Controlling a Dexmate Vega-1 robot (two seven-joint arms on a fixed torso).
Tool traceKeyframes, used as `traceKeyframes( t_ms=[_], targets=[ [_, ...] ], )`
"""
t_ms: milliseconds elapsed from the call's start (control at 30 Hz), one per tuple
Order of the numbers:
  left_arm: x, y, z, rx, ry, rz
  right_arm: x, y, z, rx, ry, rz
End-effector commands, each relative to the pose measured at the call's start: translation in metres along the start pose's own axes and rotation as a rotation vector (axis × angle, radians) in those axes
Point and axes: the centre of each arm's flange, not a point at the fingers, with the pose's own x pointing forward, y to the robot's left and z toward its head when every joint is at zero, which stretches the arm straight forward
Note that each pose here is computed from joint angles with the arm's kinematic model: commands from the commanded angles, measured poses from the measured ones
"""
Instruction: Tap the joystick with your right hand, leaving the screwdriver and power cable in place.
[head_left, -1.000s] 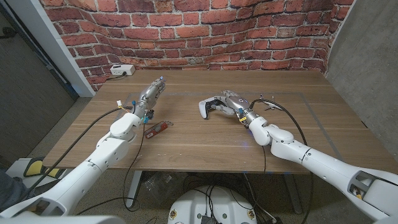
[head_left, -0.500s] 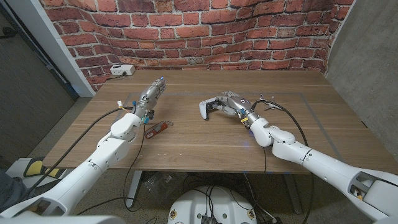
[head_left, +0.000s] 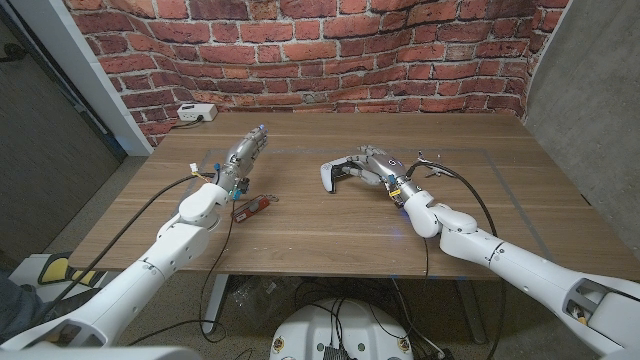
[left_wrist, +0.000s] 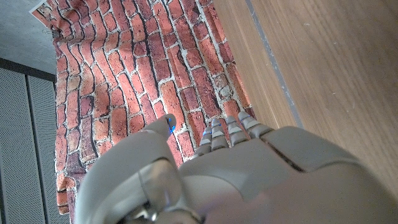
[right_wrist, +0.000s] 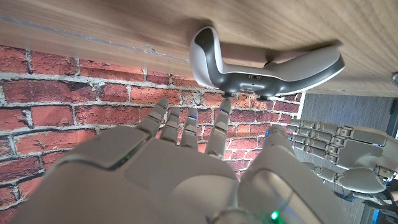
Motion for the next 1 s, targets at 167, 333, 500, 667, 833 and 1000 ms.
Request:
traceKeyframes(
  t_ms=[167,333,500,667,833,1000],
  targets=[
    [-0.002,-0.002,-0.001,-0.003,0.002,-0.004,-0.004,-0.004,0.001,0.004,-0.004,-0.013],
    [-0.001,-0.002,-0.001,-0.001,0.002,-0.007,-0.002,-0.005,0.001,-0.004,0.005,-0.007],
    [0.000,0.000,0.000,0.000,0.004,-0.009,-0.001,-0.009,0.002,-0.011,0.011,-0.018],
    [0.001,0.001,0.000,0.002,0.004,-0.011,0.001,-0.017,0.005,-0.014,0.001,-0.033],
    [0.001,0.002,0.001,0.002,0.002,-0.012,0.004,-0.026,0.010,-0.036,-0.010,0.001],
    [0.002,0.002,-0.001,-0.001,0.003,-0.013,0.005,-0.031,0.015,-0.044,-0.019,0.025]
  ],
)
